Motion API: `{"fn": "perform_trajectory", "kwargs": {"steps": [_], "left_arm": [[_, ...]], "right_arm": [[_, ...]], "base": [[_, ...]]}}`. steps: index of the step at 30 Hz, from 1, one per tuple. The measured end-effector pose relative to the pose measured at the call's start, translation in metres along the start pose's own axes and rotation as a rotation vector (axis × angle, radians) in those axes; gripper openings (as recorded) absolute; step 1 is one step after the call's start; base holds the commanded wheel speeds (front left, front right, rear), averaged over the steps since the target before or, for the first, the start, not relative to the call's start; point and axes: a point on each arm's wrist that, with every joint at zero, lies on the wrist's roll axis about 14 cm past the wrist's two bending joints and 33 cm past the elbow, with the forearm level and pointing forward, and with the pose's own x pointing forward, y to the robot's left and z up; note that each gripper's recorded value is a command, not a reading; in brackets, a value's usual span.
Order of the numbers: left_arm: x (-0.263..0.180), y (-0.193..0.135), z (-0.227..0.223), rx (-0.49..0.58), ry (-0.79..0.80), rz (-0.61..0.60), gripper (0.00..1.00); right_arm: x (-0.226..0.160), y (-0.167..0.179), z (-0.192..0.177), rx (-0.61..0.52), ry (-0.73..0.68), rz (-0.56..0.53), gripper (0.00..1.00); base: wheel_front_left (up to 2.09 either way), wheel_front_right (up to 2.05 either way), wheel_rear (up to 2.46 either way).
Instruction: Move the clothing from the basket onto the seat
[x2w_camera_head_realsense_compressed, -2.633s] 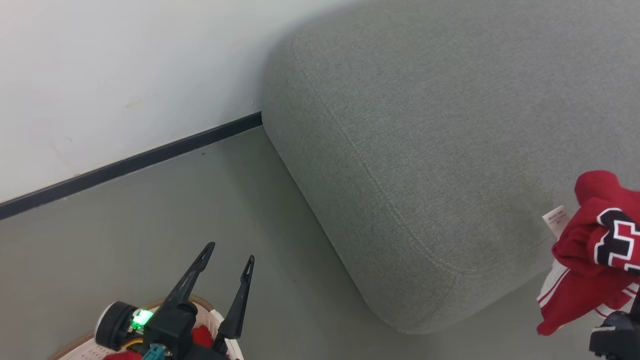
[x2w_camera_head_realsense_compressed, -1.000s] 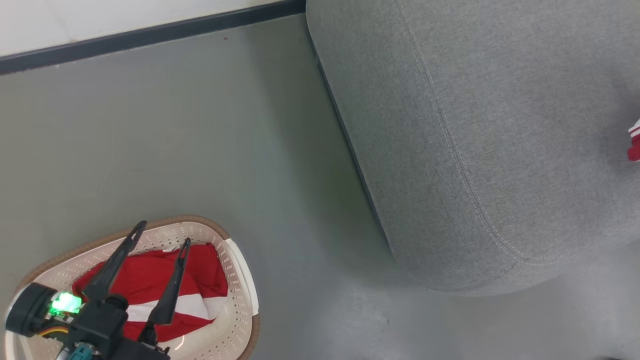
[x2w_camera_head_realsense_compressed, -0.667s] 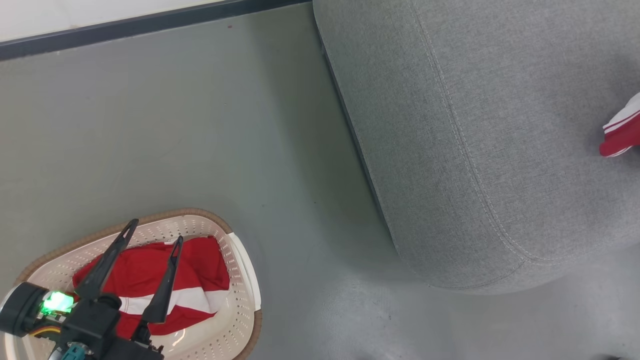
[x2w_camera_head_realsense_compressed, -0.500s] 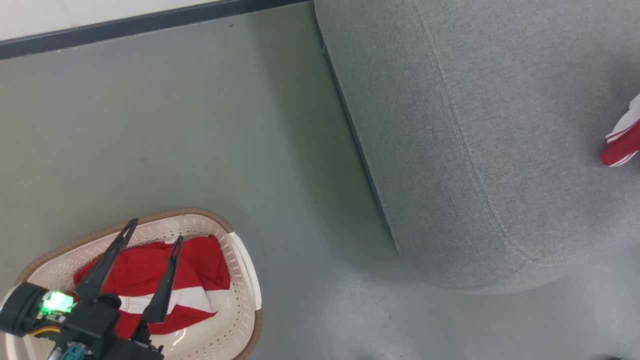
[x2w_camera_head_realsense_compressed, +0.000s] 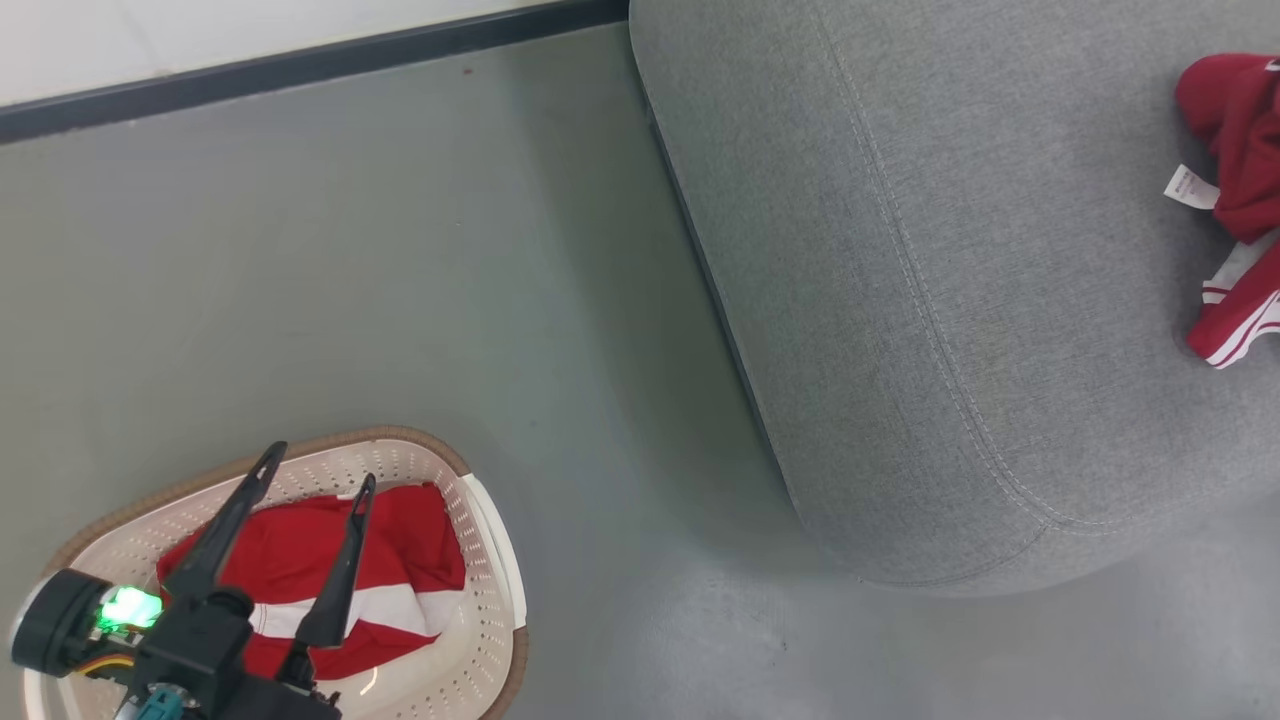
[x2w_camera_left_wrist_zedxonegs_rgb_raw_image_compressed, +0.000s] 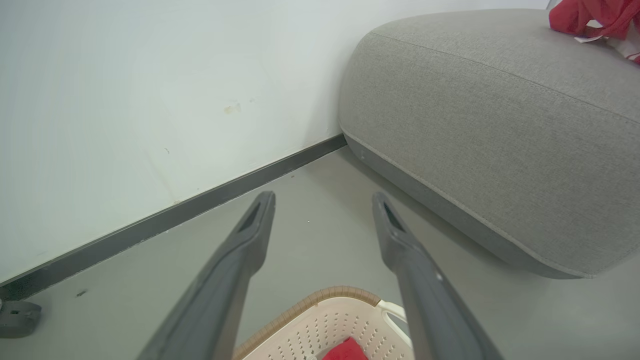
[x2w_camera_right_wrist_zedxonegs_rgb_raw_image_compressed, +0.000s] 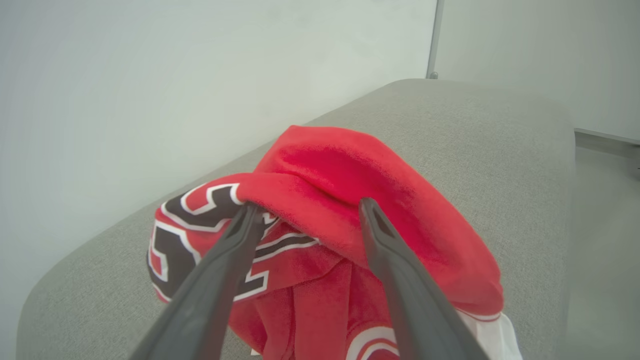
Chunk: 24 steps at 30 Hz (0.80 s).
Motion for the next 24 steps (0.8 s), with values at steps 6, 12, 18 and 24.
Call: {"fn": "perform_trajectory", "kwargs": {"steps": [6, 12, 18, 24], "left_arm": [[0.0, -0.01, 0.009, -0.012, -0.013, -0.004, 1.0], [0.001, -0.023, 0.02, -0.027, -0.03, -0.011, 1.0], [0.004, -0.033, 0.036, -0.034, -0.062, -0.011, 1.0], [-0.002, -0.035, 0.053, -0.081, -0.09, 0.035, 1.0]], "right_arm": [[-0.007, 0.03, 0.007, -0.04, -0.017, 0.11, 1.0], [-0.013, 0.051, 0.035, -0.062, -0.091, 0.189, 1.0], [-0.022, 0.061, 0.061, -0.064, -0.16, 0.24, 1.0], [-0.047, 0.08, 0.065, -0.005, -0.197, 0.322, 1.0]], "base": [[0.0, 0.0, 0.0], [0.0, 0.0, 0.0], [0.0, 0.0, 0.0], [0.0, 0.0, 0.0]]}}
